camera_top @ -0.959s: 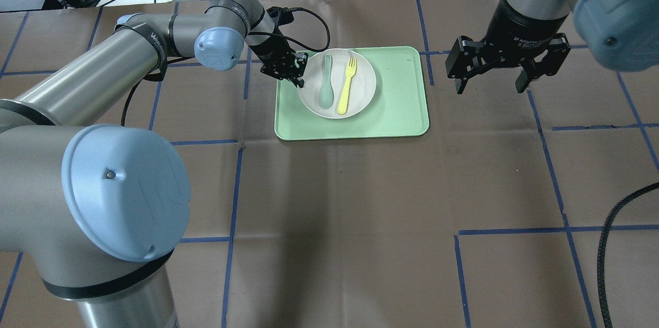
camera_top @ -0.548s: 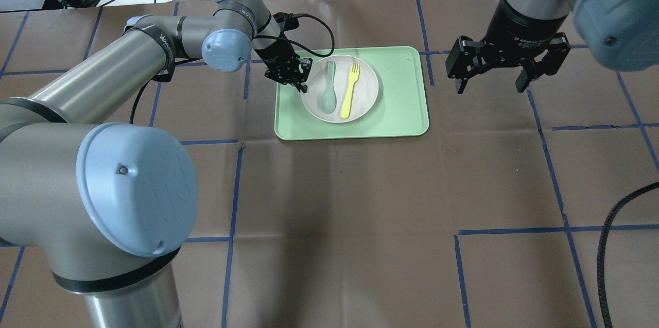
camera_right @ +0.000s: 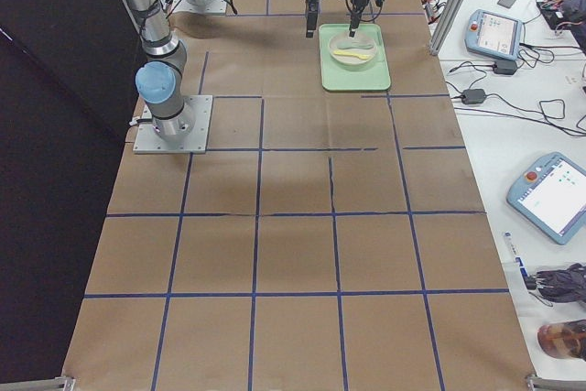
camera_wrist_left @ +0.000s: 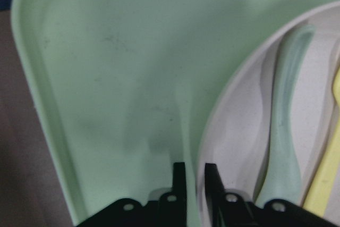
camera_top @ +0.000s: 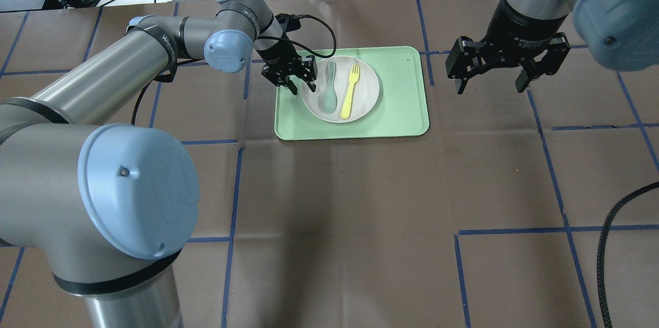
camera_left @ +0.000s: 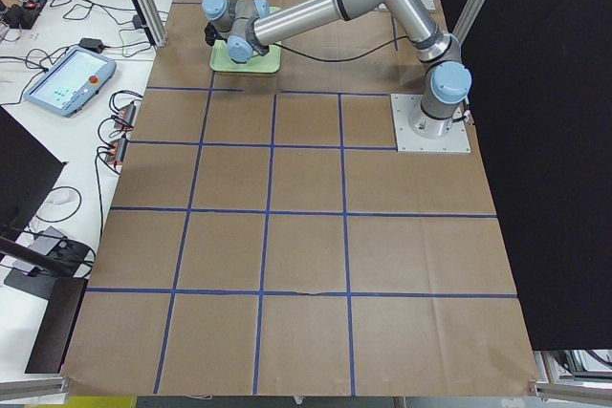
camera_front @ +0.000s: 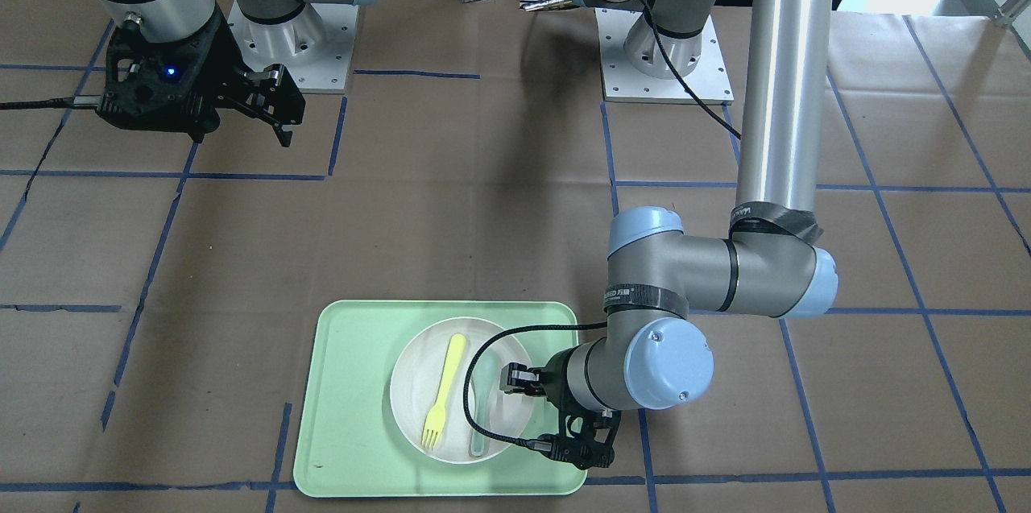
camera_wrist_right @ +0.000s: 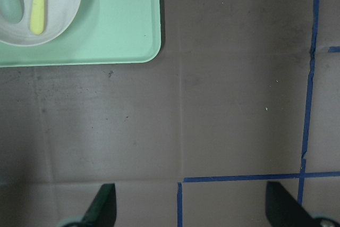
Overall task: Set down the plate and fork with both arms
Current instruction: 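Open the left gripper and lift it away from the plate, then move the right gripper over the plate and lower onto the yellow fork, then close the right gripper on the yellow fork handle and lift it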
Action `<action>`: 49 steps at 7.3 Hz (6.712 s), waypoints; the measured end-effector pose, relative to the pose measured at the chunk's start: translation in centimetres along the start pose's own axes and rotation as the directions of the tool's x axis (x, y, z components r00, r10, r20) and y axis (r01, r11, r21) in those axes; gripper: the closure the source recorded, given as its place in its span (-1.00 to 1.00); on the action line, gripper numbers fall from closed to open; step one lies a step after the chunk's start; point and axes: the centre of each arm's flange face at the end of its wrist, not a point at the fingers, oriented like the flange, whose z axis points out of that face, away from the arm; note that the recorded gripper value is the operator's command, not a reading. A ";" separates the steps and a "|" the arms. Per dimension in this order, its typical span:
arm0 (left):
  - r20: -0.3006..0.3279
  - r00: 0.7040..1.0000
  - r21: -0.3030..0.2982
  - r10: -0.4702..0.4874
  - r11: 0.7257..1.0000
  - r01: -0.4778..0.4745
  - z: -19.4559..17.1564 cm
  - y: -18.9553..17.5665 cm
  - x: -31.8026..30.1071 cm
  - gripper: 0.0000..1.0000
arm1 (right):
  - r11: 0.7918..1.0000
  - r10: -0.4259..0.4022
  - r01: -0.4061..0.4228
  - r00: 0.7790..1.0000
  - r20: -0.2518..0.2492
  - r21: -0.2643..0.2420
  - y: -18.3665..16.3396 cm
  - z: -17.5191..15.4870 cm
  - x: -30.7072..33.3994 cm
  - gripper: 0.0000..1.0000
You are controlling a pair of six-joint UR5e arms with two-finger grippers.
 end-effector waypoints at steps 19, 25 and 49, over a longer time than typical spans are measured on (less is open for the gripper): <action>0.317 0.946 -0.013 -0.071 0.997 0.079 -23.3 27.3 1.9 -0.99 | 0.992 0.078 -0.081 0.997 0.025 0.096 -16.6 12.6 -19.6 -0.92; 0.316 0.946 -0.018 -0.068 0.997 0.078 -22.8 27.4 1.8 -0.99 | 0.995 0.069 -0.067 0.998 -0.016 0.080 -19.0 21.9 -21.6 -0.05; 0.317 0.946 -0.001 -0.067 0.997 0.071 -22.7 26.6 1.7 -0.99 | 0.995 0.086 -0.086 0.996 -0.017 0.043 -19.4 23.8 -22.5 0.99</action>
